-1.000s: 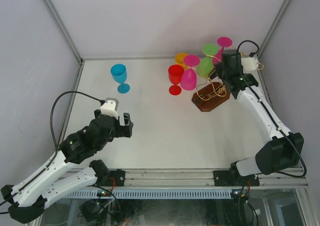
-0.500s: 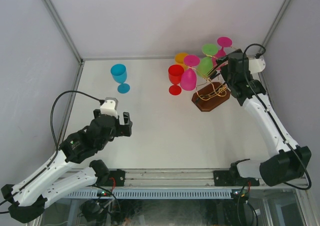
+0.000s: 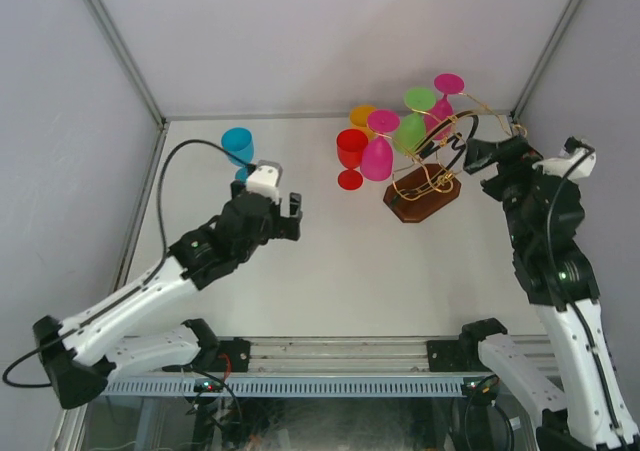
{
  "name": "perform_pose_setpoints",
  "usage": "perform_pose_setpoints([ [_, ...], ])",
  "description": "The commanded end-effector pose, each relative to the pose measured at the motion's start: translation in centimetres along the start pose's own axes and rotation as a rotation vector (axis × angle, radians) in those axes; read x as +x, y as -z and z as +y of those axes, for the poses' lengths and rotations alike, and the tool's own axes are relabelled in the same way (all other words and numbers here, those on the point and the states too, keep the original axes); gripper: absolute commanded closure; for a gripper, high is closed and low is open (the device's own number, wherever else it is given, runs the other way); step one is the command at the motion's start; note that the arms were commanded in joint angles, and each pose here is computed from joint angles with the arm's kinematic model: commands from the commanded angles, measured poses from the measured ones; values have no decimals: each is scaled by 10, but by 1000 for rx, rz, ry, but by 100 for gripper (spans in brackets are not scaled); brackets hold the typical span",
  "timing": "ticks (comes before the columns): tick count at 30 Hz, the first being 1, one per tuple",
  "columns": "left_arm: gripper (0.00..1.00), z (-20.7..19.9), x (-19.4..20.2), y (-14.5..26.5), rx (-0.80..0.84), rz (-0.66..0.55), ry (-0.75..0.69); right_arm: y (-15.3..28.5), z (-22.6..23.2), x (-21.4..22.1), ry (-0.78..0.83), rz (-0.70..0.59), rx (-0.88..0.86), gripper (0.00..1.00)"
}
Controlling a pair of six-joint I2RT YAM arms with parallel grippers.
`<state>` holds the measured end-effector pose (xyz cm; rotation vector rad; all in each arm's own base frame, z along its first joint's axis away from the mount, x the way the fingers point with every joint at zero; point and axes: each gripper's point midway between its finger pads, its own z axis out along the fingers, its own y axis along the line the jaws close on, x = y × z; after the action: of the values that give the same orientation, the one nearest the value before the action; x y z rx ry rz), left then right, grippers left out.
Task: Place the wine glass upside down on the wine glass rack
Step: Adjust the wine rack at the center of the board, then pick up the wine glass at the center of the board.
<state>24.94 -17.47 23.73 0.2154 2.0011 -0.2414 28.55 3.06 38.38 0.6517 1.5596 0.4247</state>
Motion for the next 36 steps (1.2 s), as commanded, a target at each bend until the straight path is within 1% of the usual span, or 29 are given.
perform_pose_setpoints([
  [1,0,-41,-64,-27,130,-160,-18,24,12,12,172,56,-167,9],
  [5,0,-62,-81,-65,211,-160,-7,39,5,23,201,104,-187,9],
  [7,0,-70,-86,-84,251,-160,-33,43,2,29,209,124,-196,9],
  [10,0,-82,-82,-115,297,-137,-96,47,-1,36,214,142,-205,9],
  [18,0,-86,-81,-174,355,-135,-145,48,-1,46,227,183,-227,9],
  [21,0,-88,-80,-191,355,-138,-187,45,-4,50,232,189,-218,9],
  [25,0,-81,-80,-214,334,-139,-185,42,-7,54,242,201,-213,8],
  [30,0,-80,-81,-236,397,-135,-159,39,-8,58,258,214,-216,8],
  [36,0,-85,-81,-250,444,-126,-199,33,-11,62,266,229,-206,8],
])
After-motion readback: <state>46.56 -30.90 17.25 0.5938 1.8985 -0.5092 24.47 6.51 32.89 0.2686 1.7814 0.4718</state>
